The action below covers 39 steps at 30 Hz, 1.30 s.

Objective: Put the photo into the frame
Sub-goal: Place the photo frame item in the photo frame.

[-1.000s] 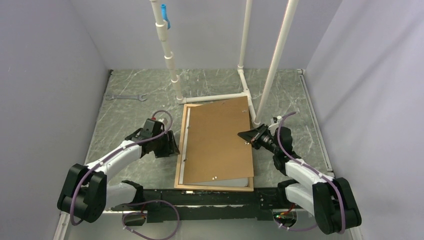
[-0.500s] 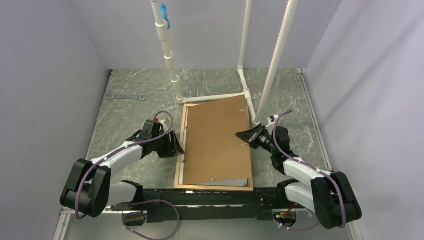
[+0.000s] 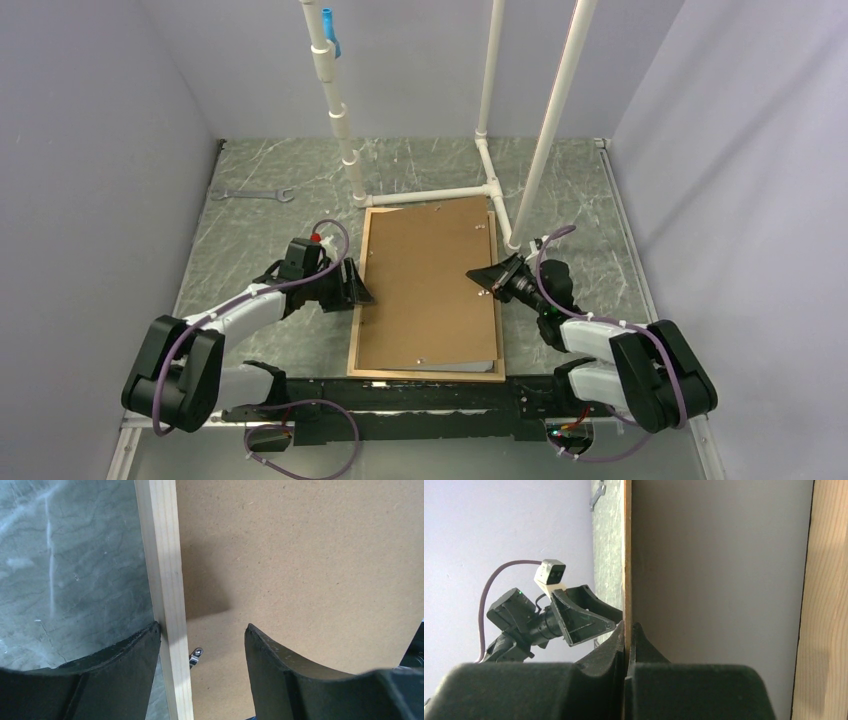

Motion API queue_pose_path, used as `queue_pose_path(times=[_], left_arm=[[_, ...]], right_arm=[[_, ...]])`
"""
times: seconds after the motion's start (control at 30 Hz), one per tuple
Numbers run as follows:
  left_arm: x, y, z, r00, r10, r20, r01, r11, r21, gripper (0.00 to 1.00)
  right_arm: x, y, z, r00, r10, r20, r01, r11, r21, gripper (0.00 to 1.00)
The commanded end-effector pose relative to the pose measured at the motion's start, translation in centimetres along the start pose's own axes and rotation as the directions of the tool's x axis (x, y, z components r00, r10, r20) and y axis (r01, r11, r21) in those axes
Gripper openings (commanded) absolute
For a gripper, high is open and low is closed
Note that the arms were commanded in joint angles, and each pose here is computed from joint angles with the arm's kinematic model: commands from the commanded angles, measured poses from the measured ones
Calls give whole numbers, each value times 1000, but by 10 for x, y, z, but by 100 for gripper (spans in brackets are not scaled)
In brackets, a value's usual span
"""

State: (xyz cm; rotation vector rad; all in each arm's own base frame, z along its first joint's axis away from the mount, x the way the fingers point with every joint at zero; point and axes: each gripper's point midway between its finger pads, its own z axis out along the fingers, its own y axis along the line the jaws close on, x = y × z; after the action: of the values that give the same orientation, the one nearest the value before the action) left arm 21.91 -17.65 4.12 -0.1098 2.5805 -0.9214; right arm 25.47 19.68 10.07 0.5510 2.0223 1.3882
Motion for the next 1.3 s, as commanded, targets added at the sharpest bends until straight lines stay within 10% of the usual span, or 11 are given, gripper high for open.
queue_pose_path(times=[0.0, 0.37, 1.0, 1.27], left_arm=[[-4, -11, 2, 1000, 9, 10, -9, 998, 67, 66], [-5, -12, 0, 1000, 21, 16, -22, 997, 69, 66], [-1, -1, 0, 1000, 25, 3, -26, 1000, 15, 66], [1, 3, 0, 1000, 24, -2, -24, 1000, -4, 66]], right_arm=[[14, -8, -1, 999, -34, -20, 34, 999, 0, 0], [24, -35, -1, 996, -68, -52, 73, 991, 108, 1], [11, -32, 6, 971, -189, -146, 228, 917, 327, 79], [18, -36, 8, 960, -198, -199, 266, 870, 415, 94]])
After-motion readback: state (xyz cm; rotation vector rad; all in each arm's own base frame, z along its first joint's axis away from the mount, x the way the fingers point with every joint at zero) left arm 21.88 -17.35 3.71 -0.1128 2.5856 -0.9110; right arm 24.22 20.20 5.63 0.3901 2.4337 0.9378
